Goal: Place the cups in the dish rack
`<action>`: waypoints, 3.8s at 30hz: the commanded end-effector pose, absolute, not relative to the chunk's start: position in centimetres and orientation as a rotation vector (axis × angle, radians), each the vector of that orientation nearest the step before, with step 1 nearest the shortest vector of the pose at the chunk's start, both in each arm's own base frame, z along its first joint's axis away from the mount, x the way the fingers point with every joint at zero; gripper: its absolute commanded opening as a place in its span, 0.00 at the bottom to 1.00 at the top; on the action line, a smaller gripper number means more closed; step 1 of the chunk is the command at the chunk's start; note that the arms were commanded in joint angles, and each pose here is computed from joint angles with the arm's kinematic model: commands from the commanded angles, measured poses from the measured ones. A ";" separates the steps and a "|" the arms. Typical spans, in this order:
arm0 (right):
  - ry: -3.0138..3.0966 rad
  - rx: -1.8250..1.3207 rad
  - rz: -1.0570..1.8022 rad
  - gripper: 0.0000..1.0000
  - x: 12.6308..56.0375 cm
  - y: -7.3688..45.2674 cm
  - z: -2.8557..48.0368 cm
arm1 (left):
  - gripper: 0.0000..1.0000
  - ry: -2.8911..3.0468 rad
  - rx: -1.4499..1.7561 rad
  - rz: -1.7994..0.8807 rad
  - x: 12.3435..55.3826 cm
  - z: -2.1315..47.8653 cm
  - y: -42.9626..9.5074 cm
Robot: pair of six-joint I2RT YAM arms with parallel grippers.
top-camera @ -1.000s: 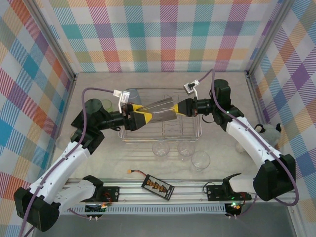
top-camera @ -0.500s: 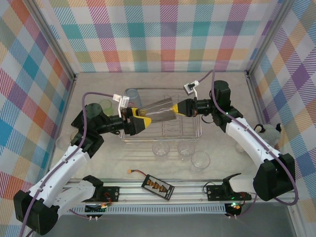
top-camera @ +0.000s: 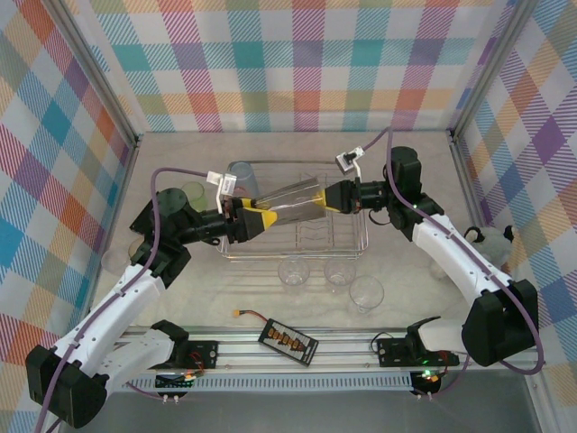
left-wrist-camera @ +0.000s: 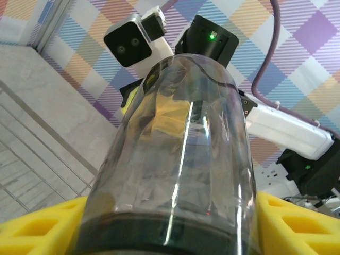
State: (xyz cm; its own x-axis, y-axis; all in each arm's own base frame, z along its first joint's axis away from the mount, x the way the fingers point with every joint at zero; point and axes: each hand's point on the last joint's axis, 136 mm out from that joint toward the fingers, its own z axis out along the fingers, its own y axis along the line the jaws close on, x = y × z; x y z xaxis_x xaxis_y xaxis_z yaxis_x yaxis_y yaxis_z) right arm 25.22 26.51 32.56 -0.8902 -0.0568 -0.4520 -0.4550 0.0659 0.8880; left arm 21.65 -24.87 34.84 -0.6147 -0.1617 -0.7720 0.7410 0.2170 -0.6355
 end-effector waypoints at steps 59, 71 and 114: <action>2.443 0.169 0.816 0.70 28.0 13.8 24.2 | 0.08 2.946 0.111 0.063 26.9 16.4 -14.6; 2.570 0.065 0.921 0.70 26.7 15.6 23.2 | 0.21 2.985 0.161 0.177 28.1 15.3 -14.4; 2.978 0.216 0.453 0.57 16.5 10.6 18.0 | 1.00 2.416 0.028 -0.128 29.7 27.6 -13.3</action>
